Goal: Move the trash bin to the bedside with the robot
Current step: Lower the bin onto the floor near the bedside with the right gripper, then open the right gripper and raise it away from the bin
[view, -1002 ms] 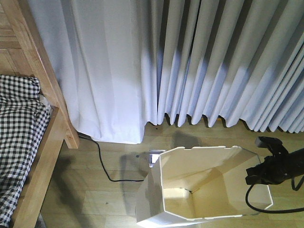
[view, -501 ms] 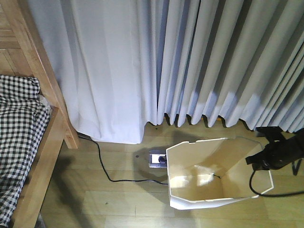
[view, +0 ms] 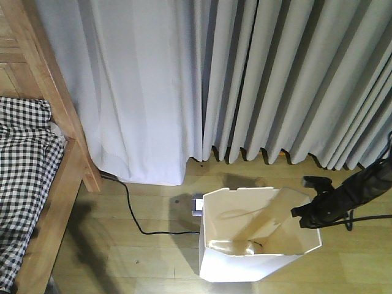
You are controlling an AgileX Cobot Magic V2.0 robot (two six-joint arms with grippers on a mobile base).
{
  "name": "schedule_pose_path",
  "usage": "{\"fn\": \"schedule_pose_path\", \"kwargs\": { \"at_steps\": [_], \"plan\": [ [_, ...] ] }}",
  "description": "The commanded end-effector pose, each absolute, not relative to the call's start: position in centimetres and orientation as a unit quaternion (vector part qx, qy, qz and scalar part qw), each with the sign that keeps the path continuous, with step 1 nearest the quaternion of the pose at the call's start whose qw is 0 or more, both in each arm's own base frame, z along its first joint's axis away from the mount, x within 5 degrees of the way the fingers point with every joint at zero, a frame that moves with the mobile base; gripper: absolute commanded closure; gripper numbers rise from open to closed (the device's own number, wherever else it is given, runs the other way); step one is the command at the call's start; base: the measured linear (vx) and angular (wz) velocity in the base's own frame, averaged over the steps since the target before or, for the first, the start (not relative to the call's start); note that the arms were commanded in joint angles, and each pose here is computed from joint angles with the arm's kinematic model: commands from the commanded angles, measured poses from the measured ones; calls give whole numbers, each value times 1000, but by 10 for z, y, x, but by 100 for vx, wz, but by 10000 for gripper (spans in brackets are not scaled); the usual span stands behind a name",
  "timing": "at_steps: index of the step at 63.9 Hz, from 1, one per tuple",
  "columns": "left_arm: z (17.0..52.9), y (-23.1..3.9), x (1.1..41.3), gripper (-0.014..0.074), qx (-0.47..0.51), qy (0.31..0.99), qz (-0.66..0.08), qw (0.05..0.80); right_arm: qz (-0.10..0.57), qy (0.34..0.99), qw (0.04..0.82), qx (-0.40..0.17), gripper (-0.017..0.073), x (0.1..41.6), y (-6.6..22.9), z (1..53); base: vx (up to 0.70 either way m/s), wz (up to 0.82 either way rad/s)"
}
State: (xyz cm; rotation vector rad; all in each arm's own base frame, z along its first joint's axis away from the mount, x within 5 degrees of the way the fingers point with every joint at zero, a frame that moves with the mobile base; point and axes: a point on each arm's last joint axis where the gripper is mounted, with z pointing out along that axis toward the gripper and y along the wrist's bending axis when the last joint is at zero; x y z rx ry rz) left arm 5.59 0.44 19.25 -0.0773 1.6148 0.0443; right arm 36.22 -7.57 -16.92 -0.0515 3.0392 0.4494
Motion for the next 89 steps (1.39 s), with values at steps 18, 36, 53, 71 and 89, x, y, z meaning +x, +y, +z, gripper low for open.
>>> {"fn": "schedule_pose_path", "kwargs": {
  "at_steps": [18, 36, 53, 71, 89],
  "plan": [
    [208, 4, 54, 600, -32, 686, 16, 727, 196, 980, 21, 29, 550, 401, -70, -193, 0, 0],
    [208, 4, 54, 600, -32, 686, 16, 727, 189, 982, -2, 1, 538, 412, -64, -215, 0, 0],
    [208, 4, 54, 600, -32, 686, 16, 727, 169, 986, 7, -3, 463, 425, -61, -213, 0, 0],
    [208, 4, 54, 600, -32, 686, 16, 727, 170, 985, -10, -19, 179, 422, -62, -213, 0, 0],
    [208, 4, 54, 600, -32, 686, 16, 727, 163, 986, 0, -23, 6, 423, -63, -213, 0, 0]
  ]
}}
